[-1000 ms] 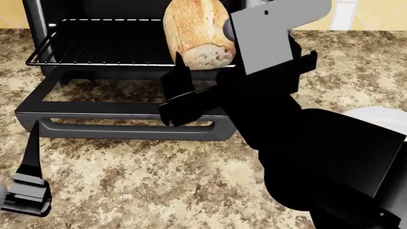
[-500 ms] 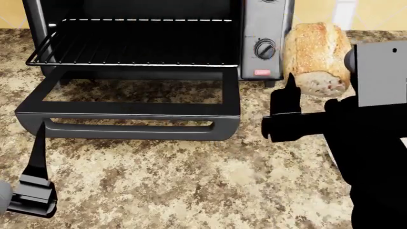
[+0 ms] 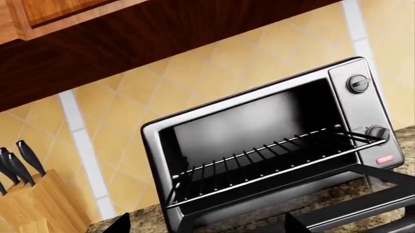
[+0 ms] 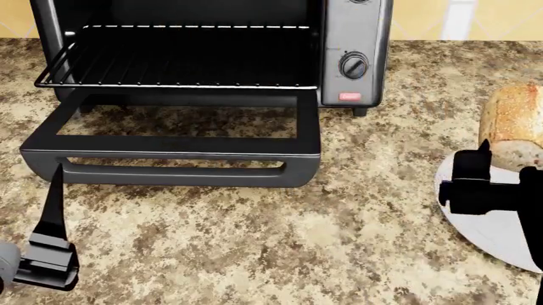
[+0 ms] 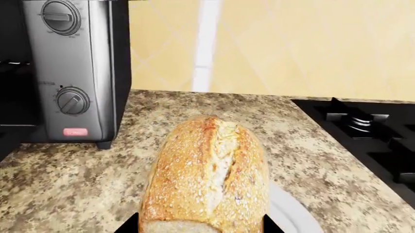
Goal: Pick the bread from the rack and place it on the plate on the counter.
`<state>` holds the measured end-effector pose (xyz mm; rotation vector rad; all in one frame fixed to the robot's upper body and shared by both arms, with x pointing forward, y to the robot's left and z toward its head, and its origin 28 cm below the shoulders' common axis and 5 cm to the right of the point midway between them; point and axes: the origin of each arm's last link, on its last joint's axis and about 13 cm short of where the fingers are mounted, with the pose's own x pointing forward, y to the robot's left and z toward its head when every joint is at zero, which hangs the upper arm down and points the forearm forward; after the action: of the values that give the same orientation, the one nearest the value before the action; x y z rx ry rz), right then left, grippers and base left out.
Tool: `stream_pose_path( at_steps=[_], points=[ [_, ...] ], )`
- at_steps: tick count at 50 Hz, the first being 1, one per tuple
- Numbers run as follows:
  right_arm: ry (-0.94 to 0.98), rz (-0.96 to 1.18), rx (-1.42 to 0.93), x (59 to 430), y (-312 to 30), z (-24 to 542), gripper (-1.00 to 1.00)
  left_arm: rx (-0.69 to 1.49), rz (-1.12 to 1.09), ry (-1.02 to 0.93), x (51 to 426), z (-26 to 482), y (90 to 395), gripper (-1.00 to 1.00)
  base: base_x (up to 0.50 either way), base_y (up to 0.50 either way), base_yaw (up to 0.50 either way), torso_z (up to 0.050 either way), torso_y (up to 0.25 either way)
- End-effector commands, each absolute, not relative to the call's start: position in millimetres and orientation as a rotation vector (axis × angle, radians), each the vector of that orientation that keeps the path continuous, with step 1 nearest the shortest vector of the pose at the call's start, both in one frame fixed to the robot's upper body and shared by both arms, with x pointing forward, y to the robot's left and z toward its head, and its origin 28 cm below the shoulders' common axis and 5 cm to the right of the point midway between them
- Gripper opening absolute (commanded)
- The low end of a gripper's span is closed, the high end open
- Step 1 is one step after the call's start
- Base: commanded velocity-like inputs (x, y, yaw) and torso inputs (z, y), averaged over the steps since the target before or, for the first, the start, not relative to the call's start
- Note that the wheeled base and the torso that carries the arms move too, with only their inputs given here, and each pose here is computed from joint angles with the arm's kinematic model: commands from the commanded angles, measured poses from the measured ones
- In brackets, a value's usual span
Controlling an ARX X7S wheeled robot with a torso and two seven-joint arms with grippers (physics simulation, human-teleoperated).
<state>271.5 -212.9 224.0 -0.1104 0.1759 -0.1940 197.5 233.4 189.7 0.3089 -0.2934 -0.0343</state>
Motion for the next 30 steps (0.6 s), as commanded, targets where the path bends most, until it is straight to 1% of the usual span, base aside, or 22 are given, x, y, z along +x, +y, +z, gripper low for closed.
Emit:
stream_pose_path(
  at_steps=[1, 16, 30],
  points=[
    [0.227, -0.245, -0.161, 280, -227, 211, -1.00, 0.314, -0.039, -0.289, 199, 190, 232, 1.00, 0.00, 0.00, 0.00, 0.000, 0.000],
    [0.315, -0.277, -0.172, 289, -236, 192, -1.00, 0.317, -0.043, -0.289, 200, 191, 230, 1.00, 0.00, 0.00, 0.00, 0.000, 0.000],
    [0.376, -0.285, -0.185, 309, -240, 177, -1.00, 0.325, -0.048, -0.284, 201, 191, 228, 1.00, 0.00, 0.00, 0.00, 0.000, 0.000]
  ],
)
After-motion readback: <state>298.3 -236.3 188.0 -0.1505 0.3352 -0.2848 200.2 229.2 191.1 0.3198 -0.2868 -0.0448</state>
